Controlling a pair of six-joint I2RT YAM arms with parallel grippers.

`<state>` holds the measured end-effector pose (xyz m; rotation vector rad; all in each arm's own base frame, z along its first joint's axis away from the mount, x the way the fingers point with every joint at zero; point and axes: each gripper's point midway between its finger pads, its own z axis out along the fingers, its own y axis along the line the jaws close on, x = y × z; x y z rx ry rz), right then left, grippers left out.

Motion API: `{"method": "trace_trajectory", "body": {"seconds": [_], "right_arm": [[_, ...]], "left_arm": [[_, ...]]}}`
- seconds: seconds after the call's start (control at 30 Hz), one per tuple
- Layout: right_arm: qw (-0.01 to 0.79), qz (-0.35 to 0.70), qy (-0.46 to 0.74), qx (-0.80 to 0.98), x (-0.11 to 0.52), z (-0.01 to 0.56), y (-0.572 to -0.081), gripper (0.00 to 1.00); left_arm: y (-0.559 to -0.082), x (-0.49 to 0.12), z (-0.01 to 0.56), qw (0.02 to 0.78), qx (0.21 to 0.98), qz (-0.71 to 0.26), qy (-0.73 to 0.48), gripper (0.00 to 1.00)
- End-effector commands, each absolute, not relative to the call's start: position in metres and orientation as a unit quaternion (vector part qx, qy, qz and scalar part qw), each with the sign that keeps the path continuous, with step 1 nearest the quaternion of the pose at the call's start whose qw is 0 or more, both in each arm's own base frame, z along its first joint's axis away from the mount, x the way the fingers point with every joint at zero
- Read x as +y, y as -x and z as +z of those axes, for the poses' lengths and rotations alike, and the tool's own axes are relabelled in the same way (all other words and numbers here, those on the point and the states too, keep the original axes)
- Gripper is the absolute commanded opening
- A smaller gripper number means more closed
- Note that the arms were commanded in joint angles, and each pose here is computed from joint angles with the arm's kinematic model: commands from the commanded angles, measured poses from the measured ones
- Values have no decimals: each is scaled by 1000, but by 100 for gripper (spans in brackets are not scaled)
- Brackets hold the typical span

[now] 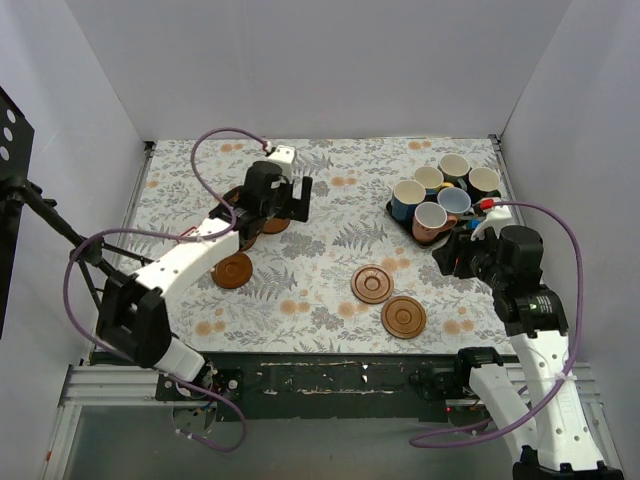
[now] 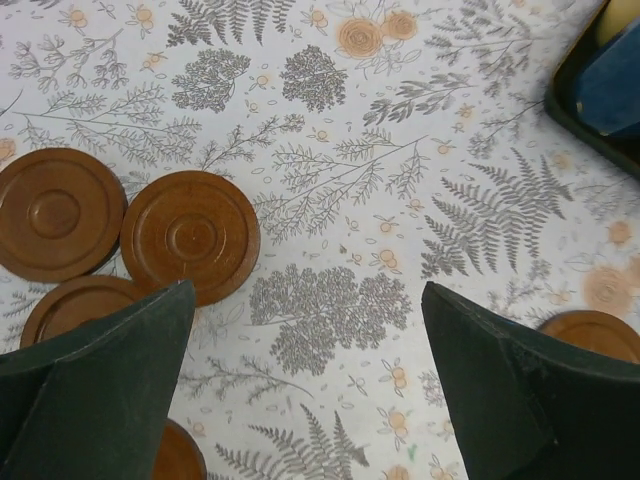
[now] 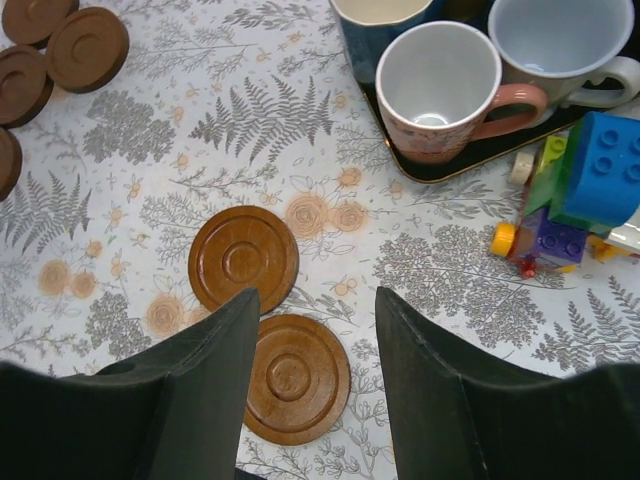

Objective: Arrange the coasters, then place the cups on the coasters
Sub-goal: Move the coaster to the center of the board.

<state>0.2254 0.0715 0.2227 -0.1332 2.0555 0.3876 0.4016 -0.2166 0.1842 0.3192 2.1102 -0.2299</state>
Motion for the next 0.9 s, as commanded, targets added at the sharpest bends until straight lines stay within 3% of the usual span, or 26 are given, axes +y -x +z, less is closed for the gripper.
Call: {"method": "trace_trajectory", "body": {"seconds": [0.0,0.1,0.37,0.6,0.87], "right_arm": [[505,199,92,835,89,240,-222,58],[491,208,97,840,96,235,-224,58],[452,209,134,857,148,210,-222,58],[420,198,200,863,227,167,-203,59],[416,168,236,862,258,128,-220,64]], "left_arm": [[-377,-189,219,504,848,-141,-83,98],[-371,-163,233,519,835,-180,-43,98],[-376,-129,207,509,842,-181,16,98],[-372,-109,200,535,832,-142,33,98],[-369,-93,201,548,828,-107,45,98]]}}
